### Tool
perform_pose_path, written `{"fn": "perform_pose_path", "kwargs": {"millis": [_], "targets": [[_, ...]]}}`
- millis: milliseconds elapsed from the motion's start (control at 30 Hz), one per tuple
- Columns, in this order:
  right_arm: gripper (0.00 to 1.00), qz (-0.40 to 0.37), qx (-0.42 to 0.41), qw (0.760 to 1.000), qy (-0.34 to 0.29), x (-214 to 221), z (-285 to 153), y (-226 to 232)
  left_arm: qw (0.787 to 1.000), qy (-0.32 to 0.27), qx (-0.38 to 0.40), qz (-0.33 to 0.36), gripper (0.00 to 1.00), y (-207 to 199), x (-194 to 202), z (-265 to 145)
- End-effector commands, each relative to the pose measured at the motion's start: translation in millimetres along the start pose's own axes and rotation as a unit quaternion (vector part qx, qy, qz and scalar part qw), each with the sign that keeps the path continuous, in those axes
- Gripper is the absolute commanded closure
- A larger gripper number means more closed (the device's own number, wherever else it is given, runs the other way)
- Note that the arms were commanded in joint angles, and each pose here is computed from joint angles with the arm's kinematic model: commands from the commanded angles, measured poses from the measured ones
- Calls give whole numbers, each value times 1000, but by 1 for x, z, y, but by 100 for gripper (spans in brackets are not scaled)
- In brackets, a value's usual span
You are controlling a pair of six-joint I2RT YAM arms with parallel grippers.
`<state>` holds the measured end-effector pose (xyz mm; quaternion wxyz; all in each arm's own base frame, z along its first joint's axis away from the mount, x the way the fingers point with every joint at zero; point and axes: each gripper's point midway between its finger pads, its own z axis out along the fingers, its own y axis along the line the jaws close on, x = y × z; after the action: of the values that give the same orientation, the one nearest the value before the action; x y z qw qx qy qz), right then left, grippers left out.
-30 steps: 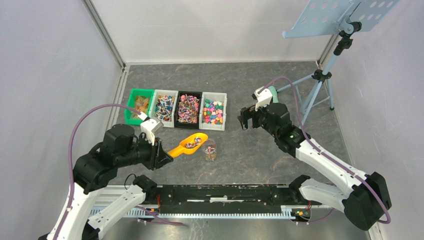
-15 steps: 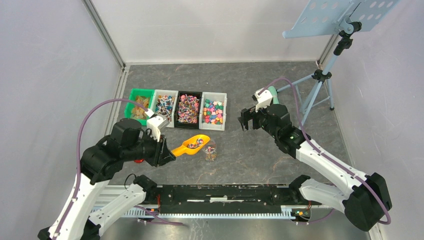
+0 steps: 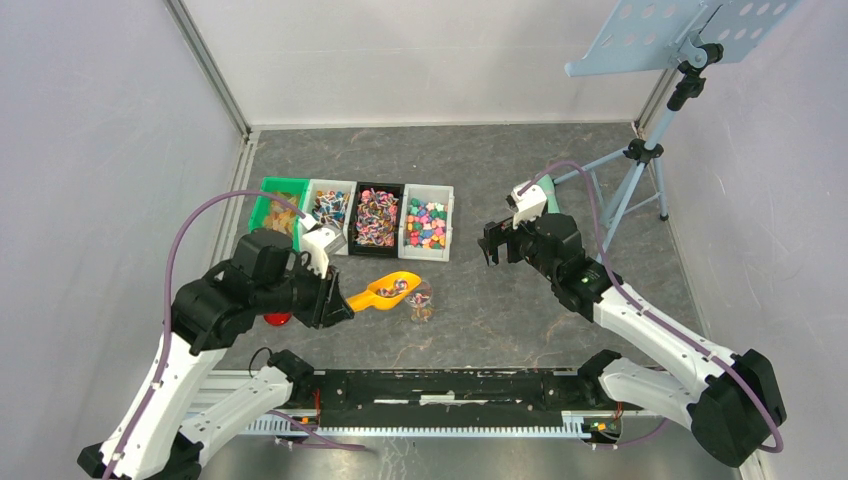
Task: Pack the candies
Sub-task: Place the fake candies in the packing bottle.
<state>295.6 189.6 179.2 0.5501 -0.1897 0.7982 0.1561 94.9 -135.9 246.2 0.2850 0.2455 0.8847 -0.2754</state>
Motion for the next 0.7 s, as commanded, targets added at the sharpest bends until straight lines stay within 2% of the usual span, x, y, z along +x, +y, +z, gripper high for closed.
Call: {"fn": "perform_pose_path", "kwargs": {"millis": [0,667], "targets": [[2,2,6,999,-31,-15,-3,-3,999,-13,21,29,98,-9,-12,-6],[2,4,3,999,-34,-16,-3,-2,999,27,29,18,98,-12,-8,-4]]}}
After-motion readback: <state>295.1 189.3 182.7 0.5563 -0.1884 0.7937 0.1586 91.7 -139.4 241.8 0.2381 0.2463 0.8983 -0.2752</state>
